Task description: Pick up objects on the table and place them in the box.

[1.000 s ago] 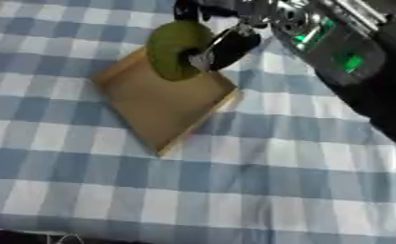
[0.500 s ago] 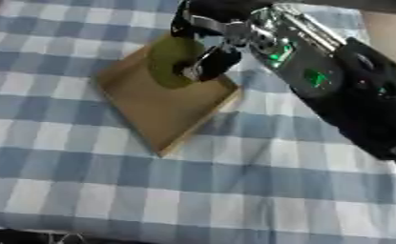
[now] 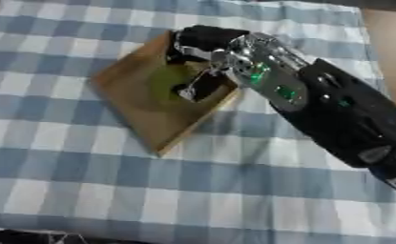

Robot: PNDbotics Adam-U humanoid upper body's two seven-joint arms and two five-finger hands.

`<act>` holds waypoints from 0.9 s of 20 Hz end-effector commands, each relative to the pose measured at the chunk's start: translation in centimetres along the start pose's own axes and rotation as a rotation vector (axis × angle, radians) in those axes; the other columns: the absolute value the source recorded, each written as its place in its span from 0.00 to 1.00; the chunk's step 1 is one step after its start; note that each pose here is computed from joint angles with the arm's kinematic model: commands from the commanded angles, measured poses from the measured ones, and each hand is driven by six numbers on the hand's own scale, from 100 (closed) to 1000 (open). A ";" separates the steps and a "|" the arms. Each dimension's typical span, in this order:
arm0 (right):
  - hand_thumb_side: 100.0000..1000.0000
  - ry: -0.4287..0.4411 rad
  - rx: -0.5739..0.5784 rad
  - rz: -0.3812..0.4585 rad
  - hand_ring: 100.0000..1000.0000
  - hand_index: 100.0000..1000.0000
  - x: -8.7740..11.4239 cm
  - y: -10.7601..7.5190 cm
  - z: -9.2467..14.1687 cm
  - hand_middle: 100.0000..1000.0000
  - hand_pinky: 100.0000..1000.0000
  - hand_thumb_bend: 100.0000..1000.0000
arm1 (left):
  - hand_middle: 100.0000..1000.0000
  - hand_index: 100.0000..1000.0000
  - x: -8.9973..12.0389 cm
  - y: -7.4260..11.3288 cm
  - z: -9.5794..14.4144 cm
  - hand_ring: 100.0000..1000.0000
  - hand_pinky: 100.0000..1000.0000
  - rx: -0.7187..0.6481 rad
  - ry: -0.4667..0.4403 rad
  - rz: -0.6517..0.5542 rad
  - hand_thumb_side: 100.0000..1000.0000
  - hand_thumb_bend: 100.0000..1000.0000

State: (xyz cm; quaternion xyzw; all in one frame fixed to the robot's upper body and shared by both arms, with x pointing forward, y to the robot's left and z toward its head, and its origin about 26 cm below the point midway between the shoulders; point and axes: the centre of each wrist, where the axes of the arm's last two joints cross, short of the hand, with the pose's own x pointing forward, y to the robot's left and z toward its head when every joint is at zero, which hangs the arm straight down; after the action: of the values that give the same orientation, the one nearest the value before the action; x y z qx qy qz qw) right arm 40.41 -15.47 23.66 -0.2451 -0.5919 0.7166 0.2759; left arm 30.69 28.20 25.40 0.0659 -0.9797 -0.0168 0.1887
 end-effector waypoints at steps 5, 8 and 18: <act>0.14 0.005 0.010 0.063 0.83 0.81 -0.5 -1.3 0.8 0.72 0.75 0.31 | 0.56 0.79 0.6 -0.1 -0.6 0.56 0.68 -0.013 -0.027 0.007 0.59 0.00; 0.10 0.009 -0.019 0.071 0.85 0.84 -0.2 -2.2 1.6 0.75 0.78 0.31 | 0.56 0.79 0.6 0.0 -0.6 0.56 0.68 -0.013 -0.027 0.006 0.59 0.00; 0.00 0.037 -0.277 0.103 0.86 0.84 1.0 -8.2 7.4 0.76 0.79 0.26 | 0.56 0.79 0.6 0.1 -0.6 0.56 0.68 -0.014 -0.027 -0.003 0.58 0.00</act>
State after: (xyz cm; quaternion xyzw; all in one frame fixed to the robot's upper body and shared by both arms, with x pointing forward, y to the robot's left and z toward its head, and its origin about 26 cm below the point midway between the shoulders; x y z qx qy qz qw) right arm 36.60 -17.86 30.86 -0.3033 -0.6520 0.6567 0.2272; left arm 30.70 28.12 25.36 0.0639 -0.9793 -0.0188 0.1909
